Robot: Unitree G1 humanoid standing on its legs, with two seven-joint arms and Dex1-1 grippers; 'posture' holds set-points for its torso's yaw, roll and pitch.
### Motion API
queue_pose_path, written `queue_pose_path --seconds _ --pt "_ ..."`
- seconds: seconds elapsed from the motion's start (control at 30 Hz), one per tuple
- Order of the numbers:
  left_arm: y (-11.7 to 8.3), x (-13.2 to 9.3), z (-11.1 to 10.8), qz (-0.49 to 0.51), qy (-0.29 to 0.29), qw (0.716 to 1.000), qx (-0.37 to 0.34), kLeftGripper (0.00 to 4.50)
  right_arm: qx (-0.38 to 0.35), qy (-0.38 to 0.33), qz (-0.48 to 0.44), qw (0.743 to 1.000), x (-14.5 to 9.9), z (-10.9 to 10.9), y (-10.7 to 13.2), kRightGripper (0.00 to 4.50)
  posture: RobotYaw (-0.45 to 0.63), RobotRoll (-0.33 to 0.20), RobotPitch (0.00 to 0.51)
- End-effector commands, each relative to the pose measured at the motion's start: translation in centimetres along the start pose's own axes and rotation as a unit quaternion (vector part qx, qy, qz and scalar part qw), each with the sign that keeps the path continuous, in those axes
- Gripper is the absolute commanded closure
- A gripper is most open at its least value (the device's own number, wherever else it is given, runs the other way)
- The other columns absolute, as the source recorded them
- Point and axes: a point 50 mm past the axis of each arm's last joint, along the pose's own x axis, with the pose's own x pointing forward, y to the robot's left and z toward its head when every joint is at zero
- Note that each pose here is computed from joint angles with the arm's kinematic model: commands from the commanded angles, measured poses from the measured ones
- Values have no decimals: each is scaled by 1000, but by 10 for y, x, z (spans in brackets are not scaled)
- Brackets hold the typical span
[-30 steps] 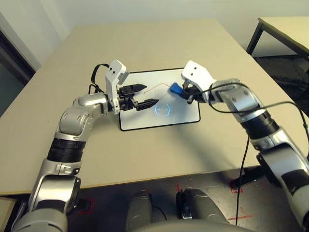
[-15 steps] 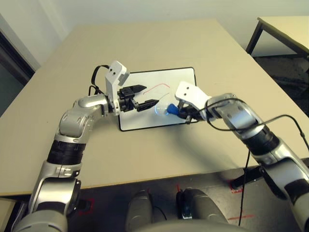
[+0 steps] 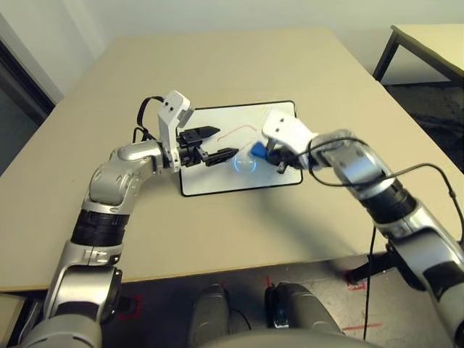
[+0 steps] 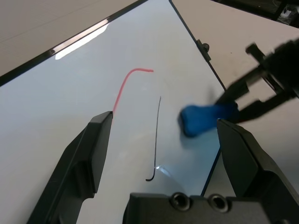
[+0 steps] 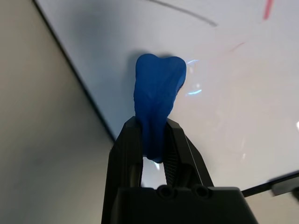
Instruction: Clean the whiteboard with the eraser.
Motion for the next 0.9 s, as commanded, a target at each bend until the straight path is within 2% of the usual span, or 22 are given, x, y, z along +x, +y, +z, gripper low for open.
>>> queue_pose_path --seconds 0.03,0.2,0.3,0.4,0.5,0.67,0.73,0.9 --pt "0 -1 1 1 -2 1000 0 0 -3 3 -21 1000 1 4 -11 3901 -27 0 58" --pt "0 -1 1 1 -1 1000 1 0 1 -21 -100 995 2 19 -51 3901 -19 0 57" --pt "0 -2 1 1 -1 1000 1 0 0 -19 -114 993 4 20 -61 3901 -13 0 56" --pt "0 -3 0 3 0 1000 1 0 -3 -5 -88 996 7 13 -50 3901 -10 0 57" --pt "0 -4 0 5 0 1000 0 0 -13 19 -34 999 7 1 -23 3901 -11 0 59" --pt "1 -4 0 5 0 1000 0 0 -19 30 0 999 4 -6 1 3901 -16 0 62" --pt "1 -4 0 4 0 1000 0 0 -20 27 -9 999 4 -2 -3 3901 -19 0 63" --pt "1 -3 0 3 0 1000 0 0 -18 0 -72 997 2 21 -33 3901 -19 0 65"
